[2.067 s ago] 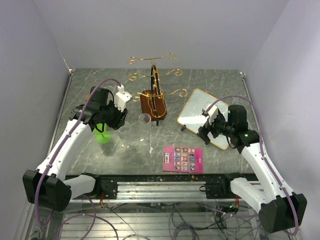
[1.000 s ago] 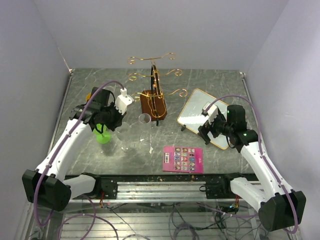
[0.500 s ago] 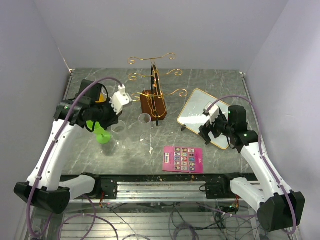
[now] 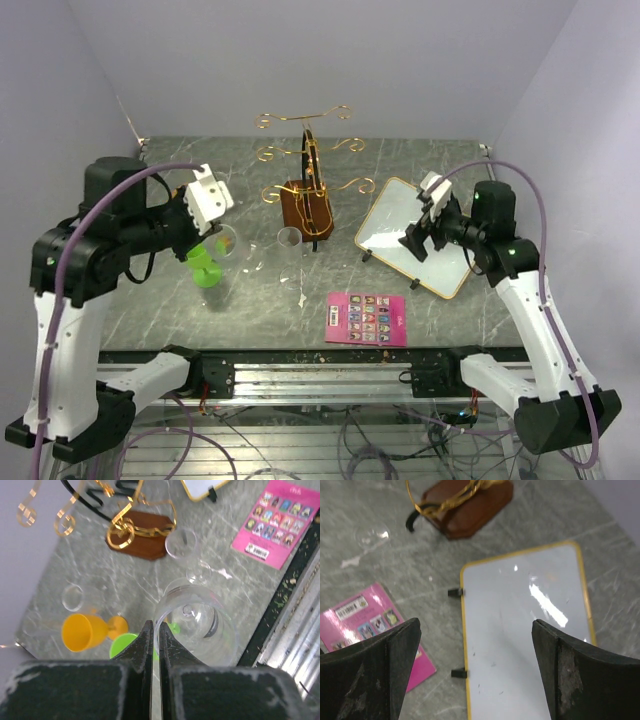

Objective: Place the wine glass upside down on the wine glass rack

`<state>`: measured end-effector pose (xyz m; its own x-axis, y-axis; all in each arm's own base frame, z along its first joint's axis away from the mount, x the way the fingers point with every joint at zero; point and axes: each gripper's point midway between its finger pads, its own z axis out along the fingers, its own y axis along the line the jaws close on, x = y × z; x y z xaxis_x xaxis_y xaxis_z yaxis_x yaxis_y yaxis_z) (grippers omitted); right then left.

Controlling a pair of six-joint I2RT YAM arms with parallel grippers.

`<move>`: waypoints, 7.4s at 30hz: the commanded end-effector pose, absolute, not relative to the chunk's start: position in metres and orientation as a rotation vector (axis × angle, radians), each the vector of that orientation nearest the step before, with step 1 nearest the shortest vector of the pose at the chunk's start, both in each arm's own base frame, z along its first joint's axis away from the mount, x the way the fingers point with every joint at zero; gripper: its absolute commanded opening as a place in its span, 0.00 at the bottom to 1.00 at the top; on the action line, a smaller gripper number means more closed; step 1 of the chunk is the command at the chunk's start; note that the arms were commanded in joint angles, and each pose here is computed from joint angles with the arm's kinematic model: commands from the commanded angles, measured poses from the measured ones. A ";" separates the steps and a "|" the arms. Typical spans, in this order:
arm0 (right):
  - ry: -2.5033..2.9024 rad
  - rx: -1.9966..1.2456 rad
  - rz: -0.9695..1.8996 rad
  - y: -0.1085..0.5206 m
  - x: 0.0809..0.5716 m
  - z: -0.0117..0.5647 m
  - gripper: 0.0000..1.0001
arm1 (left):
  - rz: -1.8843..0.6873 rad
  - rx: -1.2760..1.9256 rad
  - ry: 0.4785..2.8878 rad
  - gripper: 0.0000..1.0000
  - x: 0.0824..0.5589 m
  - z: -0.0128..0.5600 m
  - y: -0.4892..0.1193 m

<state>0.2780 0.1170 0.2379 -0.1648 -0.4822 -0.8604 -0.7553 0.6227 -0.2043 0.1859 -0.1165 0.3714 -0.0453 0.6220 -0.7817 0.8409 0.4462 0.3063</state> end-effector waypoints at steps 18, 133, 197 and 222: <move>1.596 -0.702 0.863 0.204 0.326 0.426 0.89 | -0.715 0.779 1.200 0.07 0.264 0.594 -0.200; 1.798 -0.332 -0.432 -0.018 0.469 0.397 0.00 | -0.194 1.576 1.764 0.56 0.355 0.261 -0.280; 1.158 -1.334 -0.444 0.205 0.583 0.364 0.00 | -0.168 1.175 1.618 0.86 0.356 0.384 -0.195; 0.992 -1.489 -0.475 0.262 0.612 0.334 0.00 | -0.085 1.030 1.619 0.85 0.365 0.409 -0.153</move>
